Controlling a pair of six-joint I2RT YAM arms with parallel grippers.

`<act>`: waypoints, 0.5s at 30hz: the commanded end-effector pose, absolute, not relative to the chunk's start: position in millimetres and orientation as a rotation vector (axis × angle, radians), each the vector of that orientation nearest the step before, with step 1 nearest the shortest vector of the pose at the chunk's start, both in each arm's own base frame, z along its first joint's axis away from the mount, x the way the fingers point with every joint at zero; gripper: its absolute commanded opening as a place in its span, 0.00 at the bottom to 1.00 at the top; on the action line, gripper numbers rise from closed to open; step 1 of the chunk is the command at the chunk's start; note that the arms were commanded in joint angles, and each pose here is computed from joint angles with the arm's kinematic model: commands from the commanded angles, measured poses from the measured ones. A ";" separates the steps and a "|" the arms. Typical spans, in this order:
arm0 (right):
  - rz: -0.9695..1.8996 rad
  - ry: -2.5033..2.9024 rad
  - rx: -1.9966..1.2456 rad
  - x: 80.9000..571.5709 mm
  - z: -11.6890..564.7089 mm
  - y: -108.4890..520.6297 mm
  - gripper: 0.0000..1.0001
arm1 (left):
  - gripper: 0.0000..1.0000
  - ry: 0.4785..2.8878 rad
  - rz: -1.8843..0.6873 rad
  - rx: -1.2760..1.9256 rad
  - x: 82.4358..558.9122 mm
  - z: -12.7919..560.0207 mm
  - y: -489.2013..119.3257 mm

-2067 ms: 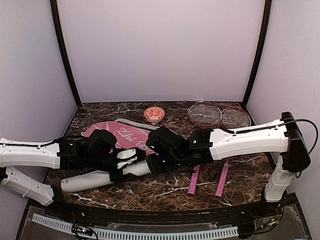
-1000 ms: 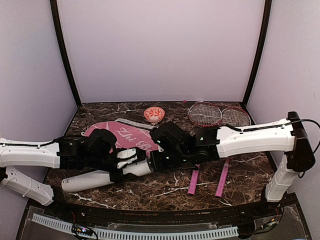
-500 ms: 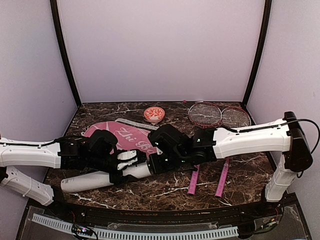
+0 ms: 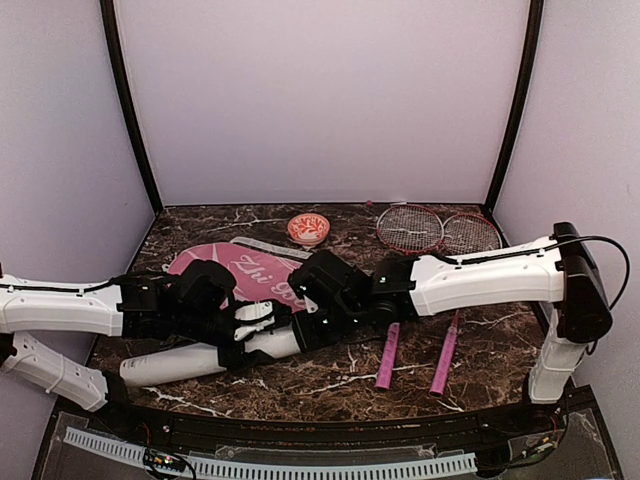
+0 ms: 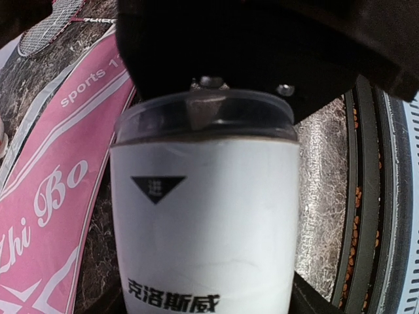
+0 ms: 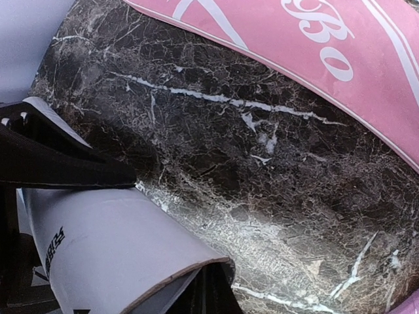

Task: Pack up the badminton gear
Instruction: Press the tube cap onto the shuttle tube.

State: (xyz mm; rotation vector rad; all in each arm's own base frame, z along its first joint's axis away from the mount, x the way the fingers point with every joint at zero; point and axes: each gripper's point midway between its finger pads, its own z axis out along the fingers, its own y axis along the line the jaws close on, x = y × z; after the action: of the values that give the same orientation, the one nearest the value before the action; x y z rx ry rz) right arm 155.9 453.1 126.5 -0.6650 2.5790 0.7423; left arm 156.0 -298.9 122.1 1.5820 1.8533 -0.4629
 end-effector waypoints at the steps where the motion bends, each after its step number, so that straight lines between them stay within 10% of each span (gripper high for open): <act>1: 1.075 2.433 -0.731 133.6 169.9 514.7 0.04 | 0.66 1.658 -0.617 1.473 163.3 177.0 -340.1; 15: 1.156 2.416 -0.767 128.9 166.5 539.7 0.02 | 0.65 1.650 -0.711 1.463 155.8 179.2 -348.1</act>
State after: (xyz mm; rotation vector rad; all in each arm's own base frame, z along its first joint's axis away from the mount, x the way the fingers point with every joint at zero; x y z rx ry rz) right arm 151.7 461.6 113.6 -0.6602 2.6585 0.7642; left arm 150.2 -292.1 114.4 1.5757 1.9347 -0.5139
